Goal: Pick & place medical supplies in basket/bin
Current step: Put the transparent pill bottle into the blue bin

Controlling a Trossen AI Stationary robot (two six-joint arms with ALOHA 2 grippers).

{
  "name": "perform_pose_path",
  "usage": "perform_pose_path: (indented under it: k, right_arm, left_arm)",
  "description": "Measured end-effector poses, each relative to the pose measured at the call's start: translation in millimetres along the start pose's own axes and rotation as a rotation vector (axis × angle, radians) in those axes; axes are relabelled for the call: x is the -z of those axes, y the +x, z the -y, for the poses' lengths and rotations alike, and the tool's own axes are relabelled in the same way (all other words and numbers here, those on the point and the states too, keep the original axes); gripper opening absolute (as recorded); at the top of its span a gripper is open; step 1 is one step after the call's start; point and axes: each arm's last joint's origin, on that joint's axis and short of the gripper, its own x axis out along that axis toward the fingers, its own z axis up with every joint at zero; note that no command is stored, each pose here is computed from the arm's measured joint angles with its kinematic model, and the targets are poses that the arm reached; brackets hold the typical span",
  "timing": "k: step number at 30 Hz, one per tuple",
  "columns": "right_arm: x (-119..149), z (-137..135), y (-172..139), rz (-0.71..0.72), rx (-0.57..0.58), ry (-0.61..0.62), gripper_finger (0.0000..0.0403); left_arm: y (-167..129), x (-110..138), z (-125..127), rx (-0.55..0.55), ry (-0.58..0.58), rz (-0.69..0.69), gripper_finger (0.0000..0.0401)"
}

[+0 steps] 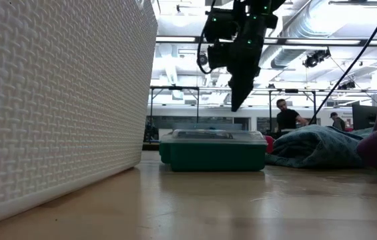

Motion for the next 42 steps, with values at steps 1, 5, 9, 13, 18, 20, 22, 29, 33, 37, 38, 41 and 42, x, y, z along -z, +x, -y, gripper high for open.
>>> perform_pose_path:
  k: [1, 5, 9, 13, 18, 20, 22, 29, 33, 37, 38, 41, 42]
  right_arm:
    - [0.7, 1.5, -0.3, -0.005, -0.019, 0.008, 0.0262]
    - [4.4, 11.1, -2.2, -0.032, -0.045, 0.061, 0.0262]
    - [14.1, 20.9, -11.1, -0.023, -0.032, 0.099, 0.0262]
    - [35.6, 28.3, -20.4, 0.024, -0.005, 0.168, 0.0262]
    - [64.2, 25.6, -26.9, 0.163, 0.042, 0.178, 0.0262]
    - [72.0, 23.7, -26.3, 0.247, 0.073, 0.159, 0.0262]
    - [79.9, 23.5, -25.2, 0.313, 0.106, 0.15, 0.0262]
    - [88.2, 24.6, -20.3, 0.399, 0.152, 0.115, 0.0262]
    - [88.0, 24.6, -20.4, 0.402, 0.152, 0.114, 0.0262]
    - [88.0, 24.6, -20.4, 0.402, 0.152, 0.114, 0.0262]
    - [88.0, 24.6, -20.4, 0.402, 0.152, 0.114, 0.0262]
    - [88.0, 24.6, -20.5, 0.402, 0.154, 0.114, 0.0262]
    - [88.0, 24.7, -20.5, 0.402, 0.155, 0.115, 0.0262]
  left_arm:
    - [0.0, 0.0, 0.0, 0.0, 0.0, 0.0, 0.021]
    - [0.0, 0.0, 0.0, 0.0, 0.0, 0.0, 0.021]
    - [0.0, 0.0, 0.0, 0.0, 0.0, 0.0, 0.021]
    - [0.0, 0.0, 0.1, 0.0, 0.0, 0.0, 0.021]
    - [0.0, -0.1, 0.0, 0.0, 0.0, 0.001, 0.021]
    - [0.0, 0.0, 0.0, 0.0, 0.0, 0.0, 0.021]
    - [0.0, -0.1, 0.0, 0.0, 0.0, 0.001, 0.021]
    - [0.0, -0.3, 0.0, 0.0, 0.0, 0.003, 0.021]
    - [0.0, -0.3, 0.0, -0.001, 0.0, 0.003, 0.021]
    - [0.0, -0.3, 0.0, 0.0, 0.0, 0.003, 0.021]
    - [0.0, -0.3, 0.0, 0.0, 0.0, 0.003, 0.021]
    - [0.0, -0.3, 0.0, 0.0, 0.0, 0.003, 0.021]
    - [0.0, -0.3, 0.0, 0.0, 0.0, 0.003, 0.021]
